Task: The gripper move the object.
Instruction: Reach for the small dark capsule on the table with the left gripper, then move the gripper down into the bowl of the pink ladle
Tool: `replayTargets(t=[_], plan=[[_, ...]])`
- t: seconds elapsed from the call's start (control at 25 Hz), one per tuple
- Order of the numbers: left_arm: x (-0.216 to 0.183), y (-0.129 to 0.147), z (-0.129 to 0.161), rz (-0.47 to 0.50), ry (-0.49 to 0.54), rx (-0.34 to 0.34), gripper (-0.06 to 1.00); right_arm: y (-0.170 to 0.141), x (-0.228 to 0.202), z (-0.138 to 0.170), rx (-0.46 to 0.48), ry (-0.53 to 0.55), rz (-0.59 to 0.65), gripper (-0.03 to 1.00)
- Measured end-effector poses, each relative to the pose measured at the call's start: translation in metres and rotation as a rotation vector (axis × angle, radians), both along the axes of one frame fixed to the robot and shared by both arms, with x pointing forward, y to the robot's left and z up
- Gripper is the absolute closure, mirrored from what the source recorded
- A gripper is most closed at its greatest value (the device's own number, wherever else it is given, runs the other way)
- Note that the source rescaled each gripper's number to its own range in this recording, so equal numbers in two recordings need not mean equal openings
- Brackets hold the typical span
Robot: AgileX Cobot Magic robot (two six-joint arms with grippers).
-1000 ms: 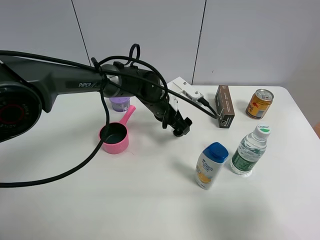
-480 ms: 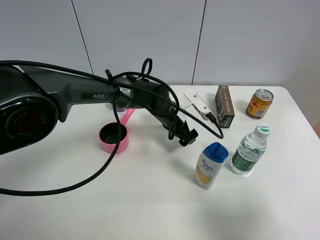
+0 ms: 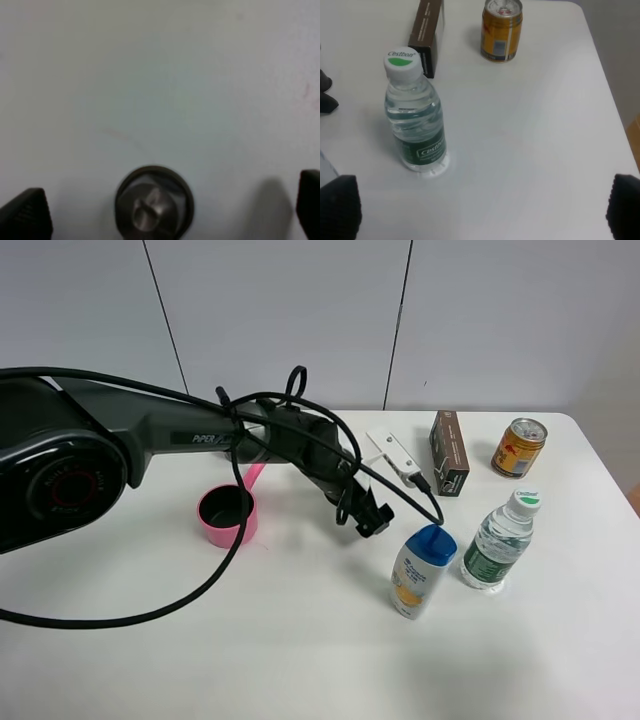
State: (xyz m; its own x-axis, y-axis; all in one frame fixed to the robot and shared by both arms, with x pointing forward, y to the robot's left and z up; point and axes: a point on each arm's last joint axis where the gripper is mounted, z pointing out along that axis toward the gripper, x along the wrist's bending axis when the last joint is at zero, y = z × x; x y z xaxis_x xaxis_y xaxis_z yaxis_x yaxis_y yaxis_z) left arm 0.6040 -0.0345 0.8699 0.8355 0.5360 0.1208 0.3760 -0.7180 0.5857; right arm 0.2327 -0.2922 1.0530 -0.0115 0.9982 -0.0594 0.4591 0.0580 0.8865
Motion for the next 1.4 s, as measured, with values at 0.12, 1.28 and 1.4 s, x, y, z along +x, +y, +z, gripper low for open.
replayTargets(t=[0.12,1.28,1.4], plan=[[0.0044,0.0048,0.0001,0.015,0.0,-0.002,-0.06,0.0,0.0,0.0,0.0,0.0,0.0,-0.03],[0.0055,0.0064,-0.0075,0.068,0.051,-0.035,0.94,0.0,0.0,0.0,0.0,0.0,0.0,-0.03],[0.0057,0.0062,-0.0003,0.067,0.043,-0.044,0.94,0.0,0.0,0.0,0.0,0.0,0.0,-0.03]])
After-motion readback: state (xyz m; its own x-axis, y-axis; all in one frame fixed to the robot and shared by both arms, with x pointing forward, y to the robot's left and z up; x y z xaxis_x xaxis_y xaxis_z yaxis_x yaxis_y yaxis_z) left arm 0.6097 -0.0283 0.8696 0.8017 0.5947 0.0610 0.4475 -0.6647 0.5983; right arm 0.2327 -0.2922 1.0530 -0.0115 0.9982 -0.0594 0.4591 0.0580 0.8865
